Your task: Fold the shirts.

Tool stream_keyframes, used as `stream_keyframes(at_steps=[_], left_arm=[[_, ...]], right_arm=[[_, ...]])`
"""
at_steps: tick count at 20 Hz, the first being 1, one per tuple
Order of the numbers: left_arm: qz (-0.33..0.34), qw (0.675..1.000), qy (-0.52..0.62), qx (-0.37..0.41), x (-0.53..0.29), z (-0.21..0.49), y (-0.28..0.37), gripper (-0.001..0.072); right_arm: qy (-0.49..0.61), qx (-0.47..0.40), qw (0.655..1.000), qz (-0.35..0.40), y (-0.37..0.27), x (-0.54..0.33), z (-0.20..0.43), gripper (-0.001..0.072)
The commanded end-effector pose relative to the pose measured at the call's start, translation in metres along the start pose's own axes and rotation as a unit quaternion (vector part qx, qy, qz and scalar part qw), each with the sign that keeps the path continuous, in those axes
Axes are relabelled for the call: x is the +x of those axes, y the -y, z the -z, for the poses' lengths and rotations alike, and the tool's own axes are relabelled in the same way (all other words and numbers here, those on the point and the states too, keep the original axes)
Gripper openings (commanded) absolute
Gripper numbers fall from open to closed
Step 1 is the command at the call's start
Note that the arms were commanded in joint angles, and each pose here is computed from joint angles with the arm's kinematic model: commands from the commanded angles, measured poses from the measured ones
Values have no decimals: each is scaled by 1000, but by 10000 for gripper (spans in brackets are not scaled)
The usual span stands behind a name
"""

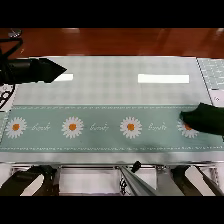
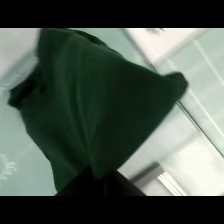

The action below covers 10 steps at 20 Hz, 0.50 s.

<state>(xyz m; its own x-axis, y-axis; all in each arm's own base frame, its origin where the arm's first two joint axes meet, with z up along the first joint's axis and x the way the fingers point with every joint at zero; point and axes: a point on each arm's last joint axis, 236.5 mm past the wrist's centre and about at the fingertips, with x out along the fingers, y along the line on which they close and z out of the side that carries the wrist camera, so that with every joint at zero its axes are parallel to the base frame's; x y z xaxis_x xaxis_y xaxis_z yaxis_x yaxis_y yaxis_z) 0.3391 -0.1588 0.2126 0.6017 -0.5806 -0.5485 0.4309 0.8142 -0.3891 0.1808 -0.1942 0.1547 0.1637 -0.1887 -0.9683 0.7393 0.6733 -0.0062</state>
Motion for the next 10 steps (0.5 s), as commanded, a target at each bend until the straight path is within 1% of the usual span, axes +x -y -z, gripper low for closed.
stream_keyframes(at_steps=[1,5,8,10], left_arm=[[-7,999,39,6,2,-19,-3,314],[-15,999,52,8,1,-25,-7,313],[-34,997,65,18,0,-31,-16,314],[-53,995,78,28,-2,-37,-24,314]], right_arm=[[-57,75,991,95,65,-7,31,21],[-66,135,977,149,108,-11,48,21],[-116,179,965,153,126,7,84,21],[-153,193,956,159,135,19,114,22]])
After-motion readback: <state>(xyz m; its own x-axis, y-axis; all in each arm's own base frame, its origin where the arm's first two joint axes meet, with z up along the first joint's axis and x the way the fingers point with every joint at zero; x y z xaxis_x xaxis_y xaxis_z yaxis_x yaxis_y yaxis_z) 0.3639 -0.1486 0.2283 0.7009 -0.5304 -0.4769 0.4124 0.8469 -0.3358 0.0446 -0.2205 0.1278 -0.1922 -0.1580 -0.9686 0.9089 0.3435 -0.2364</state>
